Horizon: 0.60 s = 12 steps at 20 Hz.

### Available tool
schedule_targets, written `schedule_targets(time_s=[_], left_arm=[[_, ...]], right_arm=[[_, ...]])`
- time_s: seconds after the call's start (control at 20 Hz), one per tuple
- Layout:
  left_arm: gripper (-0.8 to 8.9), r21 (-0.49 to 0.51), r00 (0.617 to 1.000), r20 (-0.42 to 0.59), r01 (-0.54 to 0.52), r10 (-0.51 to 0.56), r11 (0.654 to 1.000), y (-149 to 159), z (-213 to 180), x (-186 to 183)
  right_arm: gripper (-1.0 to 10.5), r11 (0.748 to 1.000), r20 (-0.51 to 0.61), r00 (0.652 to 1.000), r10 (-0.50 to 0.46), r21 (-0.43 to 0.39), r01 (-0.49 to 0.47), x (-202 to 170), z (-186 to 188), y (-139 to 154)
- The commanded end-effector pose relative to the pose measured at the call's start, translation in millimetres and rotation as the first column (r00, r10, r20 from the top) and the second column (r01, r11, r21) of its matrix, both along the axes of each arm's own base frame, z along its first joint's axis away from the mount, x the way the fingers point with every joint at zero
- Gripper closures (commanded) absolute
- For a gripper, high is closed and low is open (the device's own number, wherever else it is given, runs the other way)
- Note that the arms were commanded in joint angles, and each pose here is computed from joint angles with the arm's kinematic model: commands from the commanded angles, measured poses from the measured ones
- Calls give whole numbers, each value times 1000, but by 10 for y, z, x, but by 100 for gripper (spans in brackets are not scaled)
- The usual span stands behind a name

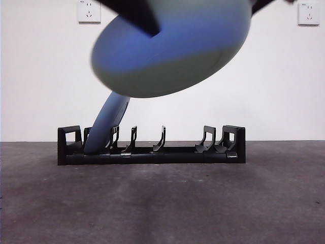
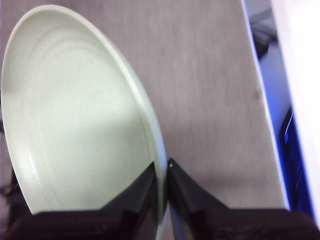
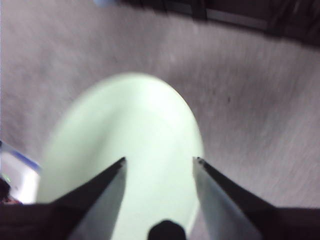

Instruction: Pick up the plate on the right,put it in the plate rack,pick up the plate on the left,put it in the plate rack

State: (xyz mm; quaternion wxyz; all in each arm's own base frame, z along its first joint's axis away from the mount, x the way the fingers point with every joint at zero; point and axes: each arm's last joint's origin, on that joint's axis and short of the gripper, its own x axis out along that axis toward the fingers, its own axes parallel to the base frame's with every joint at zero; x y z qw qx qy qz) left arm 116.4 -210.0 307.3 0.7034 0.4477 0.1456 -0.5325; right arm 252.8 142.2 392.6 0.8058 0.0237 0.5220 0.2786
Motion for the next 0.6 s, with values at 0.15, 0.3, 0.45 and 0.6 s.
schedule_targets(time_s=[0.15,0.3,0.45,0.6], left_arm=[[821,-241,990,-103,-116,93,964,-13,124,178],[821,-449,970,-184,-226,158,865,11,273,367],[821,-639,938,-278,-343,210,688,34,410,612],[821,-710,922,-310,-387,232,589,-40,363,857]], right_arm=[[662,999,232,972,-44,38,36,-337,591,-211],[663,995,366,928,-70,87,40,-677,936,-395],[663,987,476,874,-100,162,25,-1106,1208,-620],[663,979,529,840,-125,205,16,-1426,1312,-788]])
